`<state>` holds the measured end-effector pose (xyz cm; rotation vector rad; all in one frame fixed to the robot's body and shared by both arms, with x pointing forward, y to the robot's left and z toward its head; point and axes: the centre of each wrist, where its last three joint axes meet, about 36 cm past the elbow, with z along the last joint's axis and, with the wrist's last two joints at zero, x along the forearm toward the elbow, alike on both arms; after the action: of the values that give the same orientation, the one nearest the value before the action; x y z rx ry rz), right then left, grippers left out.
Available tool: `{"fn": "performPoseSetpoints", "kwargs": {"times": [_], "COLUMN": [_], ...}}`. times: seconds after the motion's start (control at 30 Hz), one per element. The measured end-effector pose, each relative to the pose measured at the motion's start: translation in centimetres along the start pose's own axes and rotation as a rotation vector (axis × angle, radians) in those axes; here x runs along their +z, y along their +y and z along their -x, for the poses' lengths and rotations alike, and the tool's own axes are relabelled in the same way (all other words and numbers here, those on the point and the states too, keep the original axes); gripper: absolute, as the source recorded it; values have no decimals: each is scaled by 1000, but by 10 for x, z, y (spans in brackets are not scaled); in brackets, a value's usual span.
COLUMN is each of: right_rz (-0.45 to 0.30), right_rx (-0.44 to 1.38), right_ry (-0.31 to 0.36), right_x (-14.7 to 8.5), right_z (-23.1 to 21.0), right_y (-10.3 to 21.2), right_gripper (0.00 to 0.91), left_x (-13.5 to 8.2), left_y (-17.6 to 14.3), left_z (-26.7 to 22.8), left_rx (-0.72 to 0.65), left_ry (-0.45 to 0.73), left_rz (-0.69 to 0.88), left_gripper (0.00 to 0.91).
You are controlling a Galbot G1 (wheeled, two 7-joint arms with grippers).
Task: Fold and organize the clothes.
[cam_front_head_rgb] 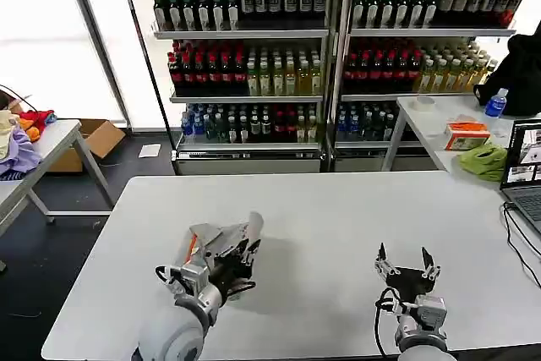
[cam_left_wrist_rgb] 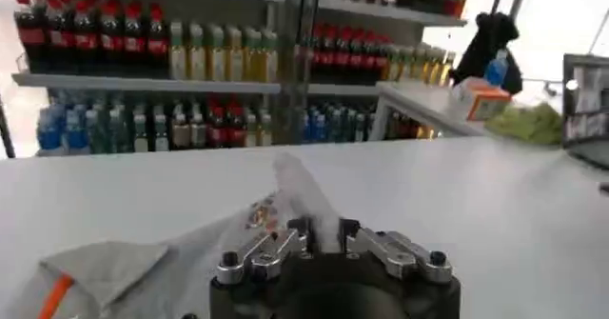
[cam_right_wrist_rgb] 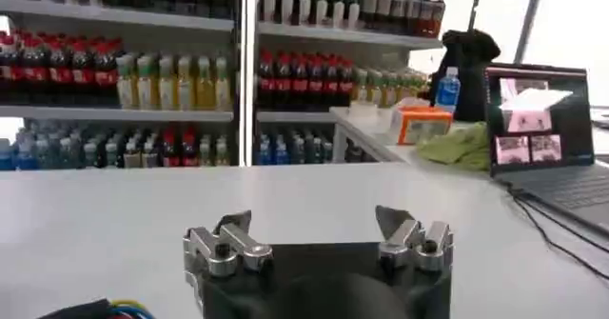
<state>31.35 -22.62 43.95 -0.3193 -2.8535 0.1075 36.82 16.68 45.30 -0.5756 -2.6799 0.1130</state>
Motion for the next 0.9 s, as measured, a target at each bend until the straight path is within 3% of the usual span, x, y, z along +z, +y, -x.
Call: {"fn": "performPoseSetpoints", "kwargs": {"times": [0.33,0.73,0.9], "right_rz": [14,241,299], "right_rx": [-52,-254,-336], "right_ry": [40,186,244], "right_x": [-1,-34,-42], "right_z": [7,18,25], "right_y": [13,32,43], "right_gripper": [907,907,907], "left_x": [-18,-24,-28], "left_y": [-8,36,54], "left_z": [10,-14,-25], "left_rx": [81,-81,-165], "left_ry": [-80,-56,-46], "left_rz": [-127,26,68], "left_gripper": [907,907,907]}}
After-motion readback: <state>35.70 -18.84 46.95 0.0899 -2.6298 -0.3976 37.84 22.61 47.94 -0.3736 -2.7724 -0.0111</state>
